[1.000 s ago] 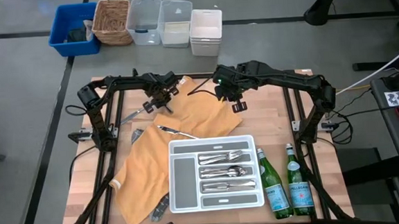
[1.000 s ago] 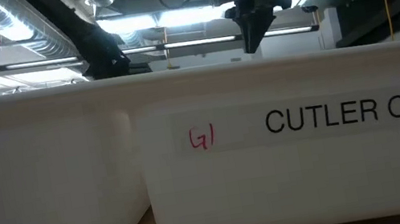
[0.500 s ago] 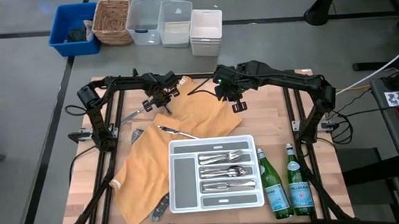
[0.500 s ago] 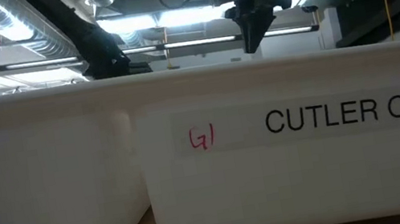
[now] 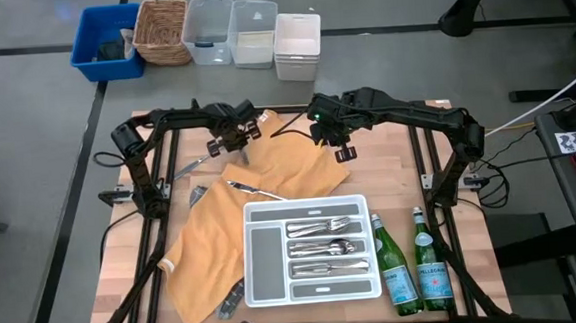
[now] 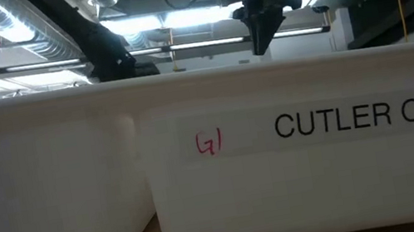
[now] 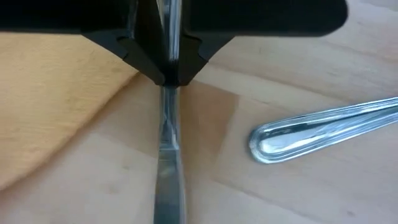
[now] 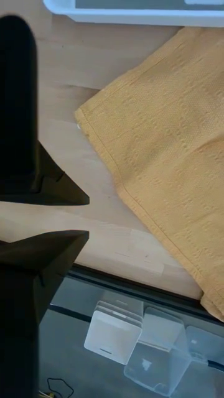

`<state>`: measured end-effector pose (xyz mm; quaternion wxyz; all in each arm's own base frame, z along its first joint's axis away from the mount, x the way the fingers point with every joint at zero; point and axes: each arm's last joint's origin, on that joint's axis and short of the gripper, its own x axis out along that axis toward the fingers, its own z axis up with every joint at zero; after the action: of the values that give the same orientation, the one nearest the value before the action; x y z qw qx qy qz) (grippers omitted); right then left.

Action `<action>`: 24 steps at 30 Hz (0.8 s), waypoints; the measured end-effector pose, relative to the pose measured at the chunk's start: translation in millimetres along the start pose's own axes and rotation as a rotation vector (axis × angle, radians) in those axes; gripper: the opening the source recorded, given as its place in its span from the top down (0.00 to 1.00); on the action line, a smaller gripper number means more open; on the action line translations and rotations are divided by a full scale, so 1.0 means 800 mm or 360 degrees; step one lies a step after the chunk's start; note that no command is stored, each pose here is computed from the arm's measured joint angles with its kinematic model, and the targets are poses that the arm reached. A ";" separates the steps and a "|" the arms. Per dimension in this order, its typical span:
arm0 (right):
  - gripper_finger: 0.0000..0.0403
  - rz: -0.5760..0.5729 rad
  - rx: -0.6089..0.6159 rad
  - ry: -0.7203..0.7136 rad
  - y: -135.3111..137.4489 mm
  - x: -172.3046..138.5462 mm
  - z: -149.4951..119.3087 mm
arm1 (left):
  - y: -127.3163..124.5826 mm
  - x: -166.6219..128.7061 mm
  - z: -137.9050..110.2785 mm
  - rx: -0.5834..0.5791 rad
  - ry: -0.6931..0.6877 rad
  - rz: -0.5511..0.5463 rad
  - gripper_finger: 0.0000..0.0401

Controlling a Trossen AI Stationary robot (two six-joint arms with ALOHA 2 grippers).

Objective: Sort silverware
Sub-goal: Put the silver table knife into the white silverware tray

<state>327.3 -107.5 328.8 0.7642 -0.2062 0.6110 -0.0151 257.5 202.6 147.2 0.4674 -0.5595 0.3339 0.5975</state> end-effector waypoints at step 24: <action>0.81 0.0000 0.0003 0.0000 0.000 0.000 0.000 | 0.004 -0.018 0.012 0.0390 -0.0130 -0.0021 0.89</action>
<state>327.3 -107.5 328.8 0.7644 -0.2055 0.6109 -0.0157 250.2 207.7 162.3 0.5496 -0.4755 0.3814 0.5714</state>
